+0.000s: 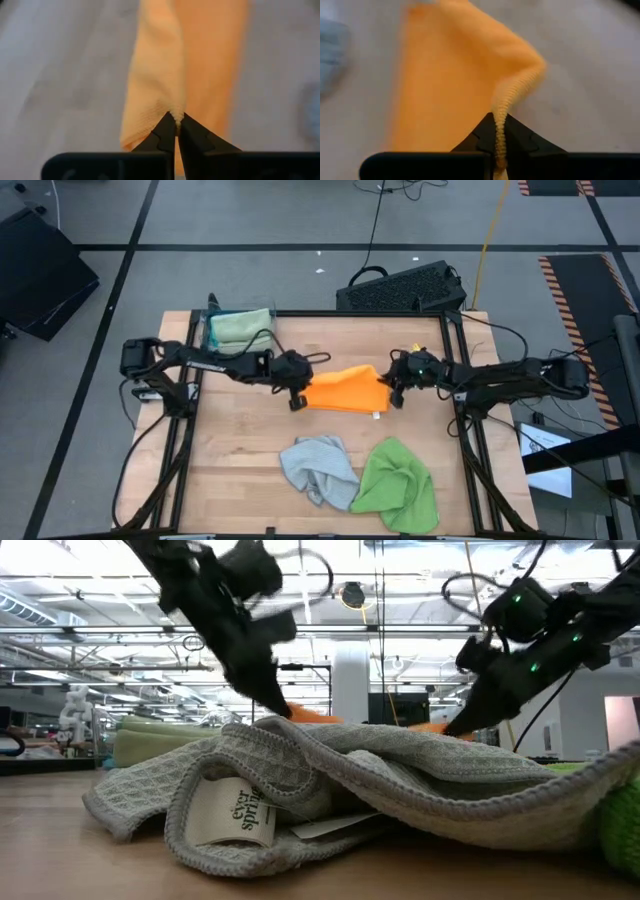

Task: Fold microfiber towels
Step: Fold the orange microfiber cloth

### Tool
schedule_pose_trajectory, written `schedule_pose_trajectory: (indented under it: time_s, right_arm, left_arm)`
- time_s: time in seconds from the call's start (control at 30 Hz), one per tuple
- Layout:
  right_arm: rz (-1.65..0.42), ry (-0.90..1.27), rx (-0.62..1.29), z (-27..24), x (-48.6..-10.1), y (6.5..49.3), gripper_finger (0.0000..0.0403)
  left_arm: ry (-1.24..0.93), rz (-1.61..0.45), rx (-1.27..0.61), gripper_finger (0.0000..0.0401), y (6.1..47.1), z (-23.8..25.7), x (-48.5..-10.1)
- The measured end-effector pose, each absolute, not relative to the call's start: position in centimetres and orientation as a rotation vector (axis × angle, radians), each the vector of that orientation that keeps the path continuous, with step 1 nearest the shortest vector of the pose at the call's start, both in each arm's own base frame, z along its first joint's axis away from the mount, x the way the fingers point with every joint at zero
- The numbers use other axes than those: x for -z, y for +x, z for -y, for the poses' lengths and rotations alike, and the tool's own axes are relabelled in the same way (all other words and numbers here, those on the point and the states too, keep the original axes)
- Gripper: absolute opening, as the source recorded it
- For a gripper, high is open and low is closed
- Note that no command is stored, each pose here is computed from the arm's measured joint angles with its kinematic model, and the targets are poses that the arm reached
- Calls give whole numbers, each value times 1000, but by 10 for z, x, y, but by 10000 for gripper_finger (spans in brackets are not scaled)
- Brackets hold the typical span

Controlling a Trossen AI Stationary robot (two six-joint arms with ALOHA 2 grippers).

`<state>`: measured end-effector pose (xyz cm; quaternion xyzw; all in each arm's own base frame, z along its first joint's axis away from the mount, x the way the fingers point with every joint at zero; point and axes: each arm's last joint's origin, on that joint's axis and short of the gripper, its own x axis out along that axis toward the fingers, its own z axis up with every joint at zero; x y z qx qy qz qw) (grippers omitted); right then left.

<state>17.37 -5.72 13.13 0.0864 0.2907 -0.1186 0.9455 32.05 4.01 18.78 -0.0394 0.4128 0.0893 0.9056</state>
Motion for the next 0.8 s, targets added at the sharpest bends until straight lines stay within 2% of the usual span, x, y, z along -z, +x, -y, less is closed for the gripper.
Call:
schedule_pose_trajectory:
  time_s: [0.17,0.27,0.43,0.5,0.63,0.8]
  right_arm:
    - [-501,296,42,35,-148,175,15]
    - [-438,284,13,26,-158,174,15]
    - [-493,219,203,31,-153,169,15]
    - [-522,195,293,34,-149,169,15]
    - [-572,181,342,37,-143,168,18]
    - [-713,136,428,38,-138,164,68]
  left_arm:
    - [-55,-805,-84,10,313,-5,-211]
    - [14,-741,-122,11,305,3,-229]
    - [58,-722,-389,6,295,-19,-240]
    - [32,-723,-376,9,295,-27,-239]
    - [-11,-724,-312,5,305,-34,-230]
    - [-9,-765,-306,9,309,-33,-218]
